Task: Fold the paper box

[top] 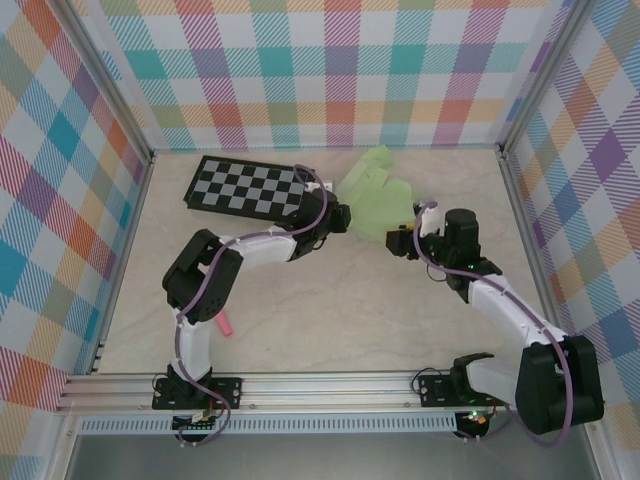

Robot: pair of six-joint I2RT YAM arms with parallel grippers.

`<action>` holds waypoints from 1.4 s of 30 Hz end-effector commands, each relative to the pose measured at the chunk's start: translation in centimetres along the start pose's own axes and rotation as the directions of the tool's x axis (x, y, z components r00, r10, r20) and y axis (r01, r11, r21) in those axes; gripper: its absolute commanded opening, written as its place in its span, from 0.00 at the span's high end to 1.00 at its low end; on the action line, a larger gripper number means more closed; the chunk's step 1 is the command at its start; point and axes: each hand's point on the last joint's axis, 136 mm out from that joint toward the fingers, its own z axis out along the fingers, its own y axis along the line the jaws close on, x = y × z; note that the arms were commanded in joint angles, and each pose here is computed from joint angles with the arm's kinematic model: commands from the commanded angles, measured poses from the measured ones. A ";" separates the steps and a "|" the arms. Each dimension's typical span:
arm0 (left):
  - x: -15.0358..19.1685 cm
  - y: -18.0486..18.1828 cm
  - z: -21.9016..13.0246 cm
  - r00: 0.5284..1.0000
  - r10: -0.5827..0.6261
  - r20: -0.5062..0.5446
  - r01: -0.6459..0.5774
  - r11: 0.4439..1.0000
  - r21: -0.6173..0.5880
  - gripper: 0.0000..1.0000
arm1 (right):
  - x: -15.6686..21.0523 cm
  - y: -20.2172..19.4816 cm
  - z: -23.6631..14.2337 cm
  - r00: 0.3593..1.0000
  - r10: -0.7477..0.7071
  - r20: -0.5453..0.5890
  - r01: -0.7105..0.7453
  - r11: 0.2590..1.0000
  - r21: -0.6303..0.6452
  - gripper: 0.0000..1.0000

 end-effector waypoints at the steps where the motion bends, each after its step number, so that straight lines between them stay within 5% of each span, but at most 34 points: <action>1: -4.1 -0.9 -2.6 0.991 -0.103 0.083 0.098 0.993 0.066 0.64 | -2.4 -0.4 -1.2 0.996 -0.085 0.029 0.083 0.994 0.072 0.40; 3: -5.0 0.0 -2.8 0.983 -0.154 0.096 0.147 0.986 0.076 0.64 | -3.4 -1.5 -2.2 0.992 0.125 0.008 -0.125 0.980 0.157 0.36; 5: -5.9 0.6 -2.9 0.968 -0.226 0.113 0.215 0.971 0.100 0.64 | -2.8 -1.8 -2.9 0.918 0.390 -0.068 -0.369 0.905 0.211 0.34; 9: -6.8 1.2 -2.0 0.925 -0.360 0.121 0.339 0.926 0.165 0.64 | -1.4 1.5 -2.6 0.807 0.577 -0.128 -0.577 0.816 0.042 0.36; 14: -6.9 1.7 -0.1 0.820 -0.569 0.065 0.538 0.804 0.253 0.64 | 0.4 2.8 -4.1 0.952 0.303 -0.032 -0.305 0.949 -0.076 0.33; 17: -7.2 0.9 0.4 0.783 -0.620 0.042 0.582 0.755 0.301 0.64 | 3.0 0.9 -3.5 0.956 0.294 -0.020 -0.294 0.956 0.000 0.31; 20: -7.8 0.7 0.3 0.736 -0.675 0.041 0.625 0.702 0.340 0.64 | 3.2 0.4 -1.6 0.873 0.488 -0.015 -0.488 0.872 -0.040 0.32; 23: -8.8 0.4 -0.3 0.700 -0.712 0.052 0.646 0.663 0.379 0.65 | 1.8 0.6 0.7 0.675 0.738 -0.012 -0.735 0.671 -0.092 0.30; 26: -10.1 -0.4 -1.4 0.689 -0.721 0.076 0.638 0.653 0.408 0.66 | -1.5 2.0 2.2 0.647 0.754 0.117 -0.734 0.657 -0.175 0.30; 31: -11.2 -2.5 -2.1 0.729 -0.678 0.095 0.571 0.679 0.461 0.66 | -5.3 2.8 4.0 0.886 0.401 0.232 -0.391 0.916 -0.089 0.29; 33: -10.8 -2.6 -2.1 0.748 -0.655 0.107 0.551 0.703 0.449 0.65 | -5.6 1.7 3.9 0.919 0.319 0.233 -0.323 0.946 -0.018 0.28; 39: -10.7 -3.0 -1.9 0.739 -0.668 0.091 0.557 0.682 0.474 0.65 | -5.3 2.7 3.7 0.930 0.333 0.155 -0.310 0.938 -0.156 0.26; 40: -10.8 -3.2 -1.9 0.732 -0.677 0.083 0.564 0.669 0.483 0.65 | -4.9 2.5 4.2 0.907 0.395 0.148 -0.369 0.913 -0.175 0.26; 42: -10.8 -3.3 -2.0 0.712 -0.699 0.067 0.586 0.645 0.490 0.65 | -3.5 0.3 4.8 0.762 0.625 0.167 -0.608 0.780 -0.148 0.26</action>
